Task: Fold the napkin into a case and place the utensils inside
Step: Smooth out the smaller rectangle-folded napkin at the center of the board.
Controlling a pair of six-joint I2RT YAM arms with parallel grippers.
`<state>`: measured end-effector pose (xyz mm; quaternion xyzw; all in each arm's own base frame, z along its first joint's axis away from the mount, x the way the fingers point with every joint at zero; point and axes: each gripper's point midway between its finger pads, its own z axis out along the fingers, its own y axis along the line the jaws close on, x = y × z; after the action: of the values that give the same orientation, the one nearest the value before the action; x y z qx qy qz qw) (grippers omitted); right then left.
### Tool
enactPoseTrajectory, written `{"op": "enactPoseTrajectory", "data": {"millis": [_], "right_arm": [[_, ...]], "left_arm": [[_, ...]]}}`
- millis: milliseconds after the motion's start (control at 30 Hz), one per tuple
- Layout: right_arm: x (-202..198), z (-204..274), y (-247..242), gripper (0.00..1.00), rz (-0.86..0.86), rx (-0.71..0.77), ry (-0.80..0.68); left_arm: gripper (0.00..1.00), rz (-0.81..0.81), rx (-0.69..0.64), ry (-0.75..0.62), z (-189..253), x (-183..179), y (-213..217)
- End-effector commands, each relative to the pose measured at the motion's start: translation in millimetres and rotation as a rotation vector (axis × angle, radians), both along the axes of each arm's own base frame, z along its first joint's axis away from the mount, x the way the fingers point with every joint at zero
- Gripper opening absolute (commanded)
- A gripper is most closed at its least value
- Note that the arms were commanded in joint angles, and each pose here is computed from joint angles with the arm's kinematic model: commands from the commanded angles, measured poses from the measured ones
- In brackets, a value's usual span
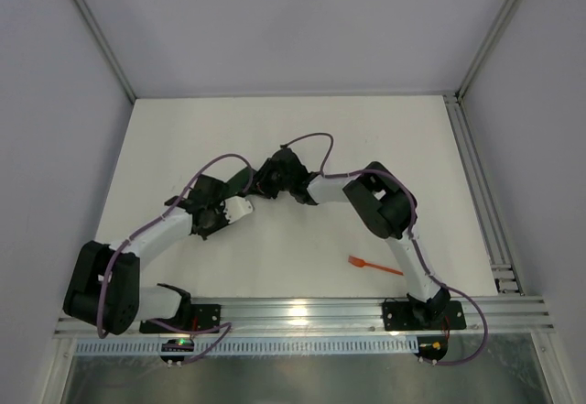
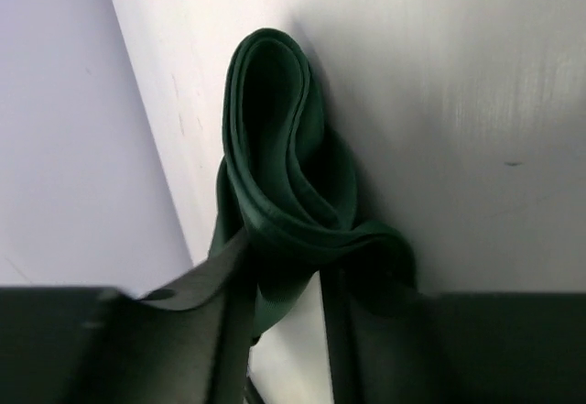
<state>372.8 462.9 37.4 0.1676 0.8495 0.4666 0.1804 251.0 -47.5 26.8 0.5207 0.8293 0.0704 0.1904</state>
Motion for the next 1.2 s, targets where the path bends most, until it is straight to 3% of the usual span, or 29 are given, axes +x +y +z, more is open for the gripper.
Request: {"op": "enactPoseTrajectory", "data": {"millis": [0,300,333,433,533,633,900,1100,1167], "right_arm": [[11.6,11.0,6.9,0.27,0.014,-0.017,-0.102],[8.1,53.4,13.5,0.05,0.148,0.035,-0.425],[7.5,73.3,15.9,0.04,0.161,0.077,-0.515],[-10.1,92.8,16.9,0.04,0.232,0.147,-0.649],[-25.9,98.5,14.0,0.04,0.293,0.128,-0.748],[-29.8,76.9,3.7,0.04,0.289,0.087,-0.697],[-46.1,9.3,-10.7,0.06,0.194,0.128,-0.338],[-56.9,-6.1,-30.4,0.11,0.144,0.086,-0.256],[-61.4,-3.1,-34.5,0.19,0.137,0.077,-0.233]], "left_arm": [[0.00,-0.060,-0.056,0.063,-1.5,-19.7,-9.9],[0.00,-0.078,-0.091,0.127,-7.6,-38.2,-14.0],[0.00,-0.079,-0.092,0.129,-7.6,-39.2,-13.9],[0.00,-0.080,-0.090,0.136,-7.8,-41.1,-13.1],[0.00,-0.080,-0.101,0.144,-8.0,-42.5,-14.6],[0.00,-0.075,-0.113,0.154,-8.5,-43.9,-16.3],[0.00,-0.062,-0.096,0.162,-13.6,-43.0,-13.7],[0.00,-0.072,-0.108,0.178,-14.8,-47.2,-15.5],[0.00,-0.079,-0.115,0.185,-14.8,-49.0,-16.8]]}}
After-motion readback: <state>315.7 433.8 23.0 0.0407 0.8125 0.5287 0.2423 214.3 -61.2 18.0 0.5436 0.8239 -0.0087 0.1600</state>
